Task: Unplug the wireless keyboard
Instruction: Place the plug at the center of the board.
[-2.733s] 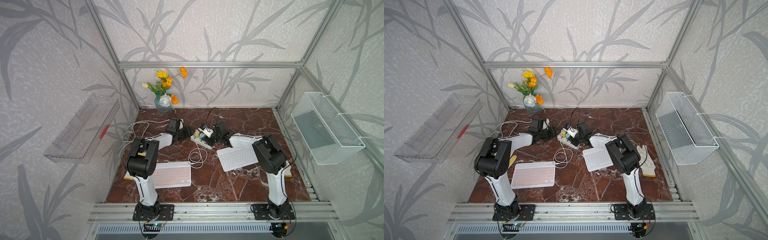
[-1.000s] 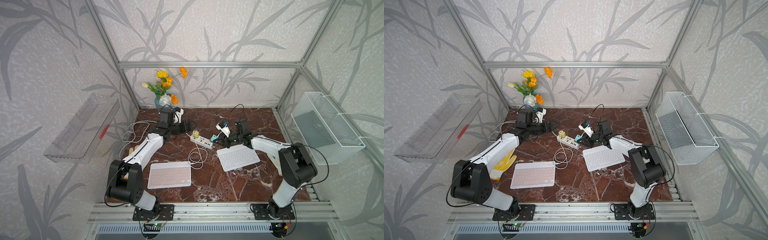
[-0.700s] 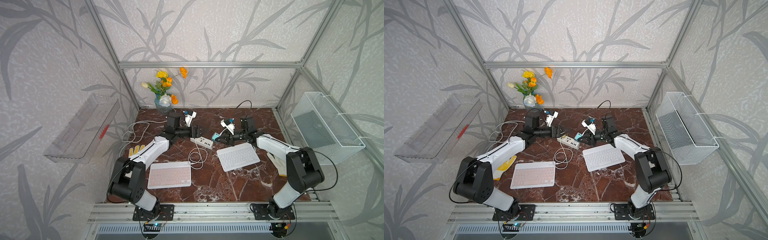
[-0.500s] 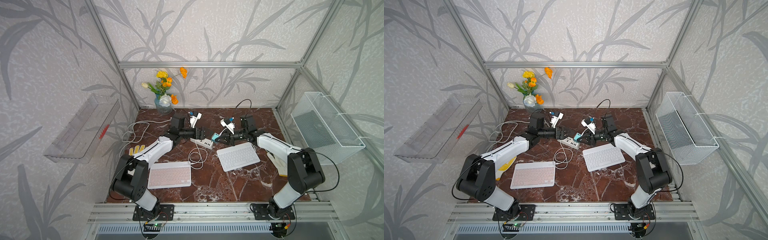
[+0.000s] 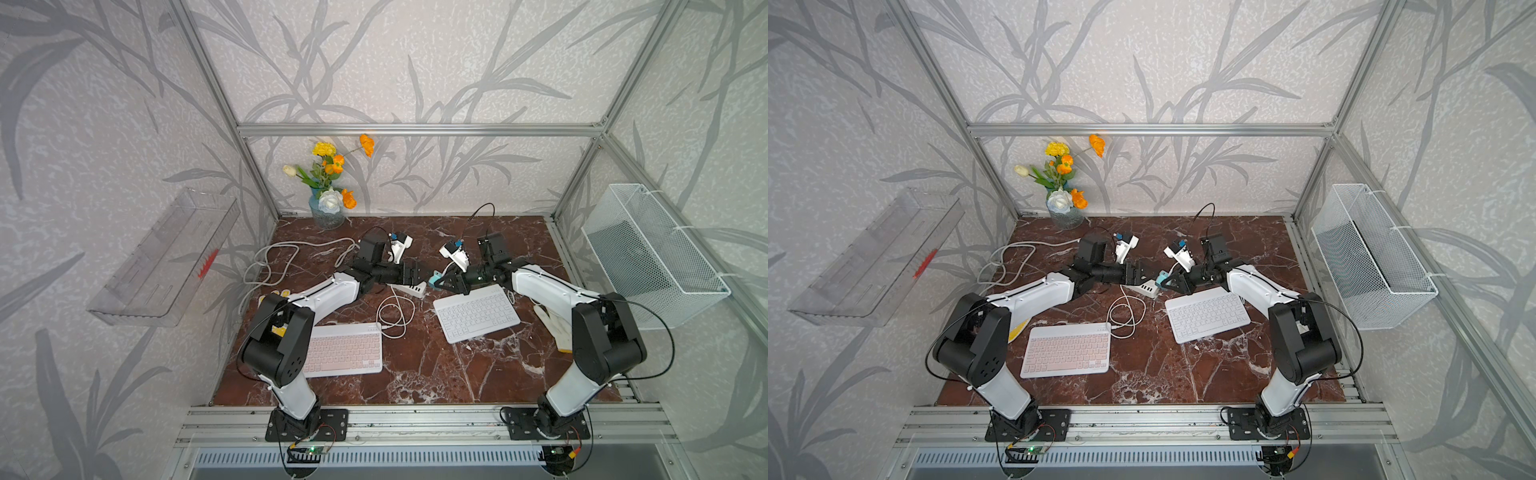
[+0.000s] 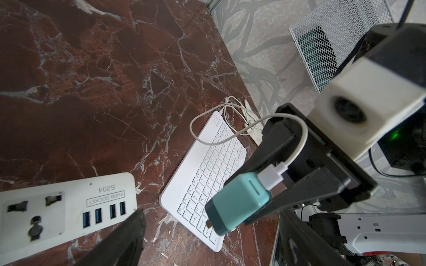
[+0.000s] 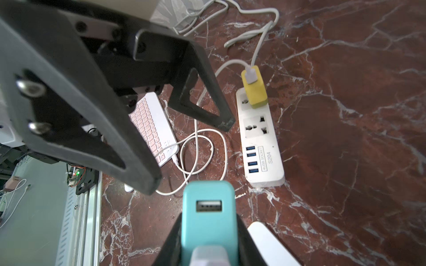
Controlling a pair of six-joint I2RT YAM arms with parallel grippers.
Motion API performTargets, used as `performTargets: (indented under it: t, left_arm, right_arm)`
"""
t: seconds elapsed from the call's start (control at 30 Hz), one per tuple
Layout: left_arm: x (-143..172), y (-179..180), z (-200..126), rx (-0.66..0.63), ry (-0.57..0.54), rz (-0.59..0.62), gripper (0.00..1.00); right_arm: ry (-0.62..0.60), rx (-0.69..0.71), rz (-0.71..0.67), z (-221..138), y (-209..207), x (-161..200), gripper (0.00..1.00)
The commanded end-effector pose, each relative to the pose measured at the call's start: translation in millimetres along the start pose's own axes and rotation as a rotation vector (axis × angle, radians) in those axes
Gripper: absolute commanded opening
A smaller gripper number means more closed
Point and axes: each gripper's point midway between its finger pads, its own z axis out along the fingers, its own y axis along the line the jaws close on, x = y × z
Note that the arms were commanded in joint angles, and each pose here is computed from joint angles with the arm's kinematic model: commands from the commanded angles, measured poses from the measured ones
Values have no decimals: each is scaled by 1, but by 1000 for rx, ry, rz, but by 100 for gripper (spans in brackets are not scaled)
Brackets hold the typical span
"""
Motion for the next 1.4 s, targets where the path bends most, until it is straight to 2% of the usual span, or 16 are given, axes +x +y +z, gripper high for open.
performTargets:
  t: [0.0,0.13,0.27,0.47,0.57,0.63,0.97,1.23,1.37]
  left_arm:
    - [14,8,-3,-67,-2,-30,89]
    - [32,15,-7,-116,6,-57,89]
    - [51,24,-15,-190,21,-88,88]
    - [70,26,-21,-219,46,-118,88]
    - [75,25,-23,-221,50,-127,88]
    - [77,25,-25,-232,52,-132,88]
    - [82,26,-35,-280,63,-135,88]
    - [94,24,-45,-361,94,-110,86]
    - [104,19,-49,-410,92,-79,85]
  right_arm:
    - [92,-48,97,23,9,34,14]
    - [180,-77,152,43,22,66,15]
    - [196,-124,227,52,34,85,15]
    - [326,-129,293,63,46,123,17]
    - [395,-93,334,66,42,142,20]
    - [420,-57,356,66,38,149,32]
    - [376,30,407,44,45,135,69]
    - [234,188,455,20,39,99,71]
    - [151,234,528,12,39,81,70]
